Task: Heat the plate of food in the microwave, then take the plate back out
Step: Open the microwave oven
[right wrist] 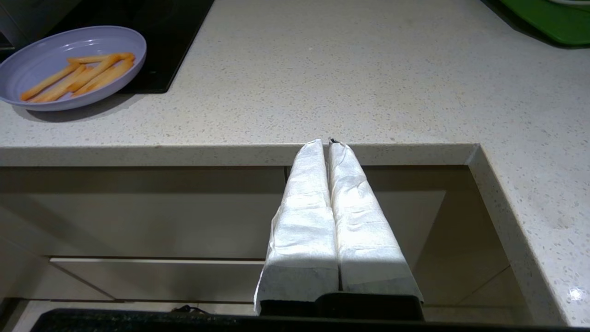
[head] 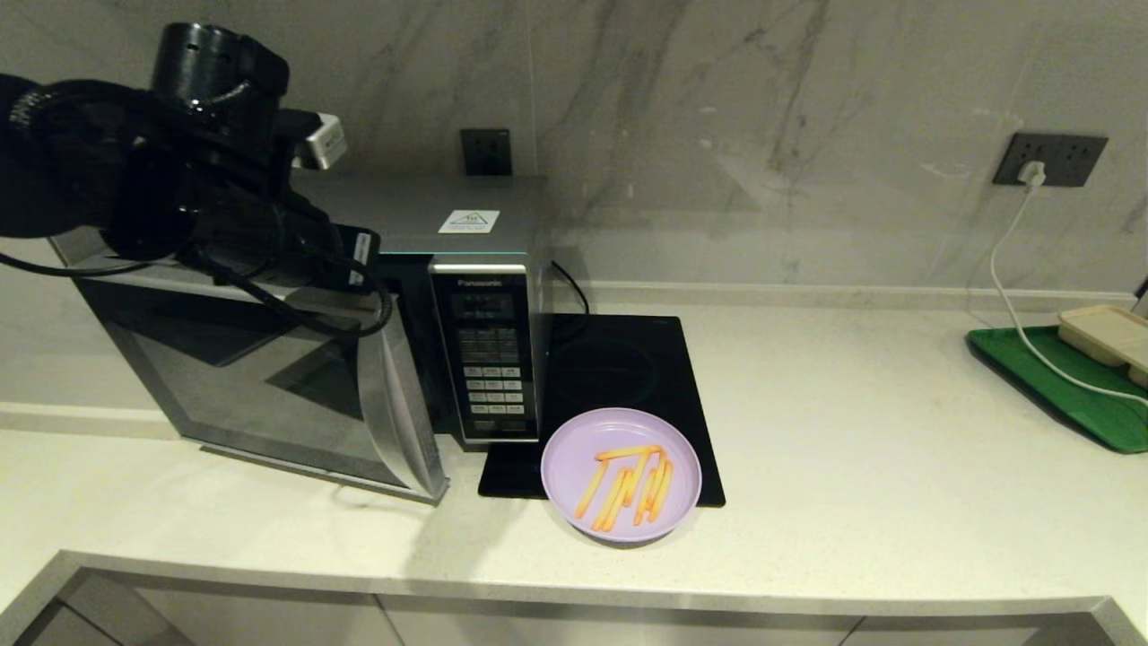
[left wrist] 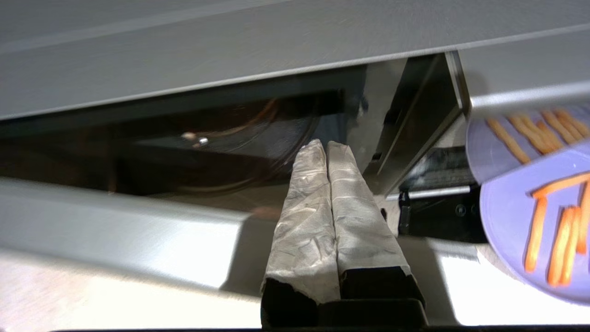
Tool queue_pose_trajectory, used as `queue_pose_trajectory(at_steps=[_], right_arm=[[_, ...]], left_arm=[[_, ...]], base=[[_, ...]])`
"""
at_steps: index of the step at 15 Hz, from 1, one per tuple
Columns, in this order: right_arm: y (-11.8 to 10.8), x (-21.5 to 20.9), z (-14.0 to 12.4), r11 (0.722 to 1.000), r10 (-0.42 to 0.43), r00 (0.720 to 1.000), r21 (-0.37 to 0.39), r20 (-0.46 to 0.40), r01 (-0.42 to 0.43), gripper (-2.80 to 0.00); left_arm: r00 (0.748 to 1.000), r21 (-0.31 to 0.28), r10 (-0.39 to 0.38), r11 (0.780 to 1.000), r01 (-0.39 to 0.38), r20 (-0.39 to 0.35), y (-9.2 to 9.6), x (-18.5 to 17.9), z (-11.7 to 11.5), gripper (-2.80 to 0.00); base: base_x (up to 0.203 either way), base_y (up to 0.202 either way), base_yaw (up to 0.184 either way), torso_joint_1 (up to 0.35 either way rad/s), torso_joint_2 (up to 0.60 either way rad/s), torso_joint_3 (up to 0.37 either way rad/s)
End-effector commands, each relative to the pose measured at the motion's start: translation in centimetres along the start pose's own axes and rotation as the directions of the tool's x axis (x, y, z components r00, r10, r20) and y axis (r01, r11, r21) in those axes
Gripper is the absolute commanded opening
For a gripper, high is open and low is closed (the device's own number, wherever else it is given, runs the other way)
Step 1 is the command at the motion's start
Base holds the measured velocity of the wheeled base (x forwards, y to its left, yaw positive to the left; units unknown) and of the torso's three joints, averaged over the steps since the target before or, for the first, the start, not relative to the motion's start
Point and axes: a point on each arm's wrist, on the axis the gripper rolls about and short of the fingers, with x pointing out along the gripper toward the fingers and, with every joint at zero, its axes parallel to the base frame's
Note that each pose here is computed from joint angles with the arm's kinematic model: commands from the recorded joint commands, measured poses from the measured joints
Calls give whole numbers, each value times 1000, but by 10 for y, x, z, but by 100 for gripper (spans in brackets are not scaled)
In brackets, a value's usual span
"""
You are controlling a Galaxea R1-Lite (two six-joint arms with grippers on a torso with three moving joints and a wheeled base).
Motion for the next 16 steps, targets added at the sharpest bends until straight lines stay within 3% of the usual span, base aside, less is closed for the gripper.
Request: queue_pose_trajectory(at_steps=[1,4,7,10,12,16], right_arm=[[0,0,0,1000,0,1000,0,-3,0,-280],[0,0,0,1000,0,1000,1,-2,0,-280],[0,0,0,1000,-1,1000,0,-2,1,-280],[0,0,0,1000,0,1000,1,-2,0,-280],[0,0,0,1000,-1,1000,0,-2,1,-280],[0,0,0,1000,0,1000,1,-2,0,-280]], left_arm=[[998,-10,11,1000,-11,69,19,-57,1,-280],[997,-8,45,999,-44,63,40,-103,-11,-280],[996,35,52,998,-54,72,46,-118,-18,-280],[998,57,1,998,-4,56,27,-90,-13,-280],[994,70,-35,997,29,100,8,-67,-4,-280],[993,80,-33,997,23,115,-21,-17,1,-280]], base=[[0,0,0,0,0,0],[0,0,0,0,0,0],[0,0,0,0,0,0],[0,0,0,0,0,0],[0,0,0,0,0,0],[0,0,0,0,0,0]])
